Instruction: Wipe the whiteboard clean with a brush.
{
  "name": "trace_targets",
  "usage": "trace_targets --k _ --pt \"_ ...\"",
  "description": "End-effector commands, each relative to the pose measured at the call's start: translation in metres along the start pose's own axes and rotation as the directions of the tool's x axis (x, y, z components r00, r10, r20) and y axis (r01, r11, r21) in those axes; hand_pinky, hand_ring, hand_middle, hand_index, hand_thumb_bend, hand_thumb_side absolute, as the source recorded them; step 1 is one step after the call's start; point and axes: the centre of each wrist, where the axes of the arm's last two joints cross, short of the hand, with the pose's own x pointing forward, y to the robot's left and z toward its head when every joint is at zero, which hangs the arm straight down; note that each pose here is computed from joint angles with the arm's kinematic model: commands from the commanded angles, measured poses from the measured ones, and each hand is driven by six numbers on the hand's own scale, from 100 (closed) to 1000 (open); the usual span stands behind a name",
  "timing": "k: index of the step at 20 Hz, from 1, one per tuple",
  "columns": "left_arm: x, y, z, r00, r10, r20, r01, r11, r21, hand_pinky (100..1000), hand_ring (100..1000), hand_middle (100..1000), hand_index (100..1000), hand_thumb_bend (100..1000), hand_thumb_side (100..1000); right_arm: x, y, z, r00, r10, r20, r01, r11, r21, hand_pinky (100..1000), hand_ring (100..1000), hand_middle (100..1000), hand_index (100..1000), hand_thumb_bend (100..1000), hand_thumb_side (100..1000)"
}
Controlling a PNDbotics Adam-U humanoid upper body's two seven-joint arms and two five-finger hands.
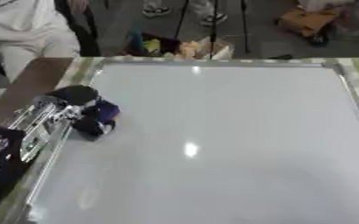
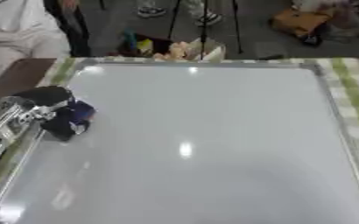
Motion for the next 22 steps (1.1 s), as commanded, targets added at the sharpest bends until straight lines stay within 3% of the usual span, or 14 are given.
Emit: trace_targets --k 1,10,22 --pt "-0.012 -0.006 -0.002 0.999 -0.020 -0.046 0.019 1.000 -0.018 397 510 347 446 100 580 0.003 -0.004 -0.007 0.999 0.012 0.032 -0.012 1.000 0.007 808 756 553 816 100 934" --pt "-0.007 -0.005 -0.001 0.999 -0.041 -0.010 0.041 0.999 -0.007 397 509 346 445 100 583 0.003 -0.004 -0.006 0.999 0.012 0.031 -0.012 1.000 0.006 808 756 552 816 100 935" --pt "0.022 0.010 0.018 0.976 -0.120 0.182 0.119 0.993 0.017 396 508 344 444 100 593 0.003 -0.003 -0.006 1.000 0.015 0.025 -0.015 1.000 0.005 809 756 552 817 100 938"
